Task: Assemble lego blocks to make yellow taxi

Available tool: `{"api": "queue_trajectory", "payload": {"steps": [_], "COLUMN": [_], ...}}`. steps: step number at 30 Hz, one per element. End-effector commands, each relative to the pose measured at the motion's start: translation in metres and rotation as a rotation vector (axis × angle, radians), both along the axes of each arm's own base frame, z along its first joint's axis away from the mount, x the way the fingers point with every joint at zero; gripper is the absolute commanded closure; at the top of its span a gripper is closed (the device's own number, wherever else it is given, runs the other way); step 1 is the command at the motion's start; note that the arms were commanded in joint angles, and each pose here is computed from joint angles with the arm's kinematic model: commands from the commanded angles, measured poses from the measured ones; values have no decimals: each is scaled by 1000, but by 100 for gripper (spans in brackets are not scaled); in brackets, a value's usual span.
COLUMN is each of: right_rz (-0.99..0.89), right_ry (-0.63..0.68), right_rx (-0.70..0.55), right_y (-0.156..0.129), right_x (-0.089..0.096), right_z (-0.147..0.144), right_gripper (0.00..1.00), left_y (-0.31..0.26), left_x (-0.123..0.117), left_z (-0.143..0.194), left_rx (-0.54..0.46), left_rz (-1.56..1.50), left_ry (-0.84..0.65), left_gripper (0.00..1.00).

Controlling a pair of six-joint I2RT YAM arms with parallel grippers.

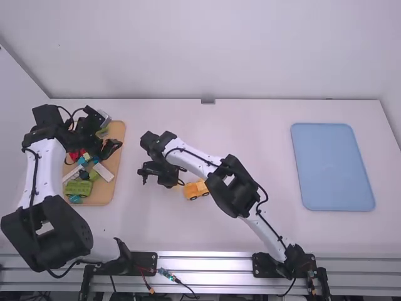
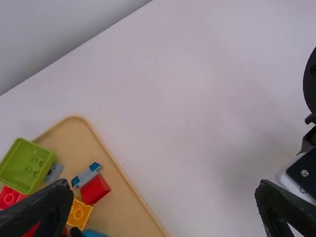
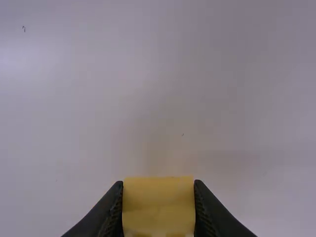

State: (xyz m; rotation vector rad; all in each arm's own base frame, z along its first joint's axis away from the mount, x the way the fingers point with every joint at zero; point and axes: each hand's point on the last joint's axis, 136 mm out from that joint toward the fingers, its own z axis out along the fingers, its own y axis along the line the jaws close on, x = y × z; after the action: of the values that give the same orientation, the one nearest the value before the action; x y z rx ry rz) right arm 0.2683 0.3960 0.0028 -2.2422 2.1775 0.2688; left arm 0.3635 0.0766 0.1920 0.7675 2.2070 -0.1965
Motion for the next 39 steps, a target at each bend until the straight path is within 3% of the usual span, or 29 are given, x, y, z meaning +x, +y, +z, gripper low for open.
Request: {"api": "queue_trajectory", "payload": {"steps": [1,10,15,26,39], "right_rz": [-5,-4,-4,-9,-8], "right_ry": [26,25,22,12,12], "right_rx": [-19,-31,-22,-6,-7], "right_y": [-2,-6,-4,4,2], "right_x": [-5,-6,-6,-8,-9], "right_z": [-13,-19,-19,-19,-30], "right_gripper": [100,100,87,85,68], "left_y": [-4,-3,-3,-3,-3], "left_x": [-1,-2,-1,-1,-2], "left_z": [-1,-1,-1,-1,-1], "left_rx": [-22,-22,-21,-21,-22], "left_rz": [-14,-13,-13,-13,-13], "left_ry": [-4,-3,-5,-6,-4], "left_gripper": [1,1,1,1,1]}}
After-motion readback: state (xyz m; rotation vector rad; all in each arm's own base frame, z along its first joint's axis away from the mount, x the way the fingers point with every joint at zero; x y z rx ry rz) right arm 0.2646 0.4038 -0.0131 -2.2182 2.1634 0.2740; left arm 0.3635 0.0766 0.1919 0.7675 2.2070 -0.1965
